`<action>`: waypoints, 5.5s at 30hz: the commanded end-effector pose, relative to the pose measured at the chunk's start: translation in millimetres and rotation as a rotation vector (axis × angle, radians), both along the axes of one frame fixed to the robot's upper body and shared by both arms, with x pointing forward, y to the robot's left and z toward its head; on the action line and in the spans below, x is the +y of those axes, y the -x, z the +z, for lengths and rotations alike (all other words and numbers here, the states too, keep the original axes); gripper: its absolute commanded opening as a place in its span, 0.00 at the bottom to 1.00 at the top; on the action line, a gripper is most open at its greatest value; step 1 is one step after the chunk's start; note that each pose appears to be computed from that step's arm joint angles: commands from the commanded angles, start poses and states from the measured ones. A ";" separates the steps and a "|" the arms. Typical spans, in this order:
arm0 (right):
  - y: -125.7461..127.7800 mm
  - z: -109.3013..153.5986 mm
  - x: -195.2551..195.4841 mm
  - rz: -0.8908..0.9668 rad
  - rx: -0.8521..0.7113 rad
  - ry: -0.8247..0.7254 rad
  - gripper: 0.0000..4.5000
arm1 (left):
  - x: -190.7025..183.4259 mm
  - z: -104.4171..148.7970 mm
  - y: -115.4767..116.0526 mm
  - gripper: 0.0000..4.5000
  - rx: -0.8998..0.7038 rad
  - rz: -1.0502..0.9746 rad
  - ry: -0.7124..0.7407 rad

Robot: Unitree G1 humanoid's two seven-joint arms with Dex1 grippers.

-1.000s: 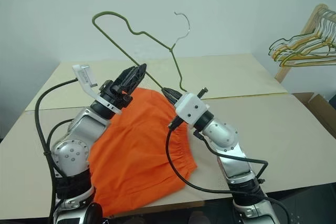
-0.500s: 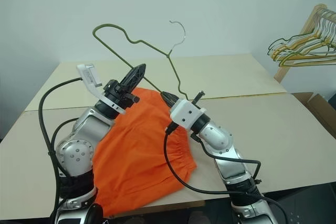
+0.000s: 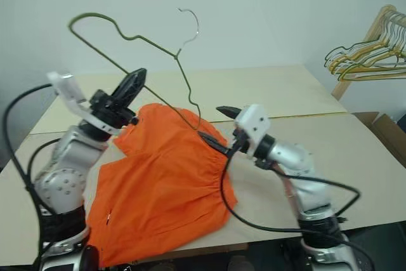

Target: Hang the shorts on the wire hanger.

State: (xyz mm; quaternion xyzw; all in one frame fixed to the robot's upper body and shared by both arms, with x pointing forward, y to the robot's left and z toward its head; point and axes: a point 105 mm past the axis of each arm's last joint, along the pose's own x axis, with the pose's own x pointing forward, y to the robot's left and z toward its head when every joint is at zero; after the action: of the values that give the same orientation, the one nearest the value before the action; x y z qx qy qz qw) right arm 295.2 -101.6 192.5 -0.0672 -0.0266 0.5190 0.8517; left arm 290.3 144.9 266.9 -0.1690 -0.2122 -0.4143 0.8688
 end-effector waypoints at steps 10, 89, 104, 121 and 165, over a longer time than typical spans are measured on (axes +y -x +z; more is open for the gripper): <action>14.9 8.9 -10.3 0.464 0.453 -0.033 0.95 | 12.6 24.7 52.1 0.00 -0.175 -0.421 0.053; 19.5 7.2 16.4 0.624 0.450 -0.046 0.58 | -13.2 7.7 50.4 0.00 -0.206 -0.475 0.039; 18.4 -3.9 34.2 0.643 0.537 -0.057 0.50 | -15.4 9.6 51.3 0.00 -0.222 -0.487 0.043; 13.0 10.5 28.6 0.585 0.467 -0.143 0.00 | -20.8 -30.6 28.9 0.46 -0.035 -0.402 -0.076; 87.0 -100.5 -150.2 -0.099 1.401 0.081 0.00 | -18.9 -113.4 64.7 0.99 0.094 -0.378 -0.832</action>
State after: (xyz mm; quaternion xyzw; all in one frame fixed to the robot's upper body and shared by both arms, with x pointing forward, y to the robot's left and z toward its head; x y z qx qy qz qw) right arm 204.2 -255.1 83.6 0.2530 0.5609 0.3910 0.6845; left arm 226.6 125.7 146.5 0.1245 0.0576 -0.6119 0.7789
